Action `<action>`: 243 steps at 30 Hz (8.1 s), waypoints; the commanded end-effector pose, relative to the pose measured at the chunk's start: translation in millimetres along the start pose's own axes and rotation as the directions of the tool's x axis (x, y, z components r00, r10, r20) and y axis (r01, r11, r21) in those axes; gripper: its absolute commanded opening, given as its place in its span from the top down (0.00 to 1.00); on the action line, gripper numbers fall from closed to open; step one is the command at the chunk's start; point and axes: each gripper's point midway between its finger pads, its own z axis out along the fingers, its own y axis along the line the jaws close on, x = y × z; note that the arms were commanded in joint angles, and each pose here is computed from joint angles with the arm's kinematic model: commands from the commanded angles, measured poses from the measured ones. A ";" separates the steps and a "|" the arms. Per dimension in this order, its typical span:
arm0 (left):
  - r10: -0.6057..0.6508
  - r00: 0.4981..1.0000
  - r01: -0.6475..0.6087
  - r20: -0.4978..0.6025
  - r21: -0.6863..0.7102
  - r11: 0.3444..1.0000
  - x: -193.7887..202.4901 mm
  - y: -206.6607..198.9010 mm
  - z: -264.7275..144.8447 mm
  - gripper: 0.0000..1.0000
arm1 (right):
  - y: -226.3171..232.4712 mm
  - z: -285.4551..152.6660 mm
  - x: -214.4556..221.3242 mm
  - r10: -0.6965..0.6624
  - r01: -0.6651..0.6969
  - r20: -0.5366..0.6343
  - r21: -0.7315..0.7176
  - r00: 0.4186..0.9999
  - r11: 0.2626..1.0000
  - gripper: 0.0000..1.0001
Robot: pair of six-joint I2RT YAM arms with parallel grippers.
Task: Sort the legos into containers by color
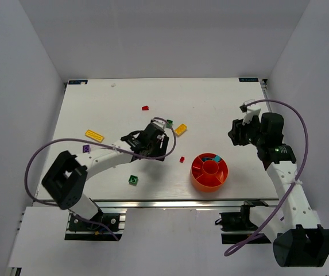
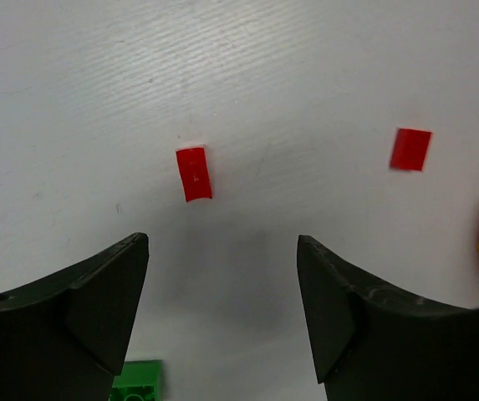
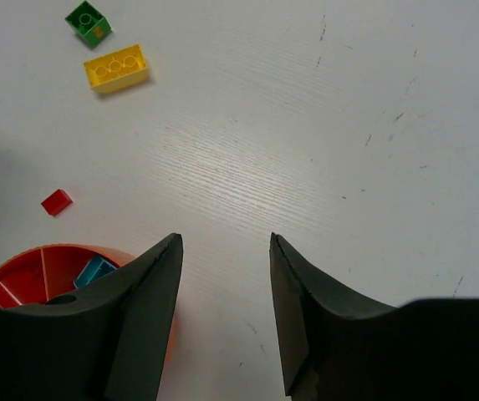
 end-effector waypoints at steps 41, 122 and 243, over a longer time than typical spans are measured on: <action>0.148 0.965 -0.264 0.219 0.811 0.521 -32.2 -174.9 -106.4 0.91 | 28.3 -44.1 -12.2 -0.038 0.069 0.193 -0.161 0.980 0.985 0.77; 0.132 0.983 -0.113 -0.131 0.143 0.983 9.7 -111.7 84.8 0.61 | 33.9 -41.5 -1.1 -0.037 0.069 0.152 -0.207 0.988 0.976 0.48; -0.914 0.196 0.957 0.355 -0.272 0.099 -140.1 174.5 196.9 0.42 | 41.5 -24.9 21.0 -0.048 0.094 0.179 -0.262 0.983 0.960 0.57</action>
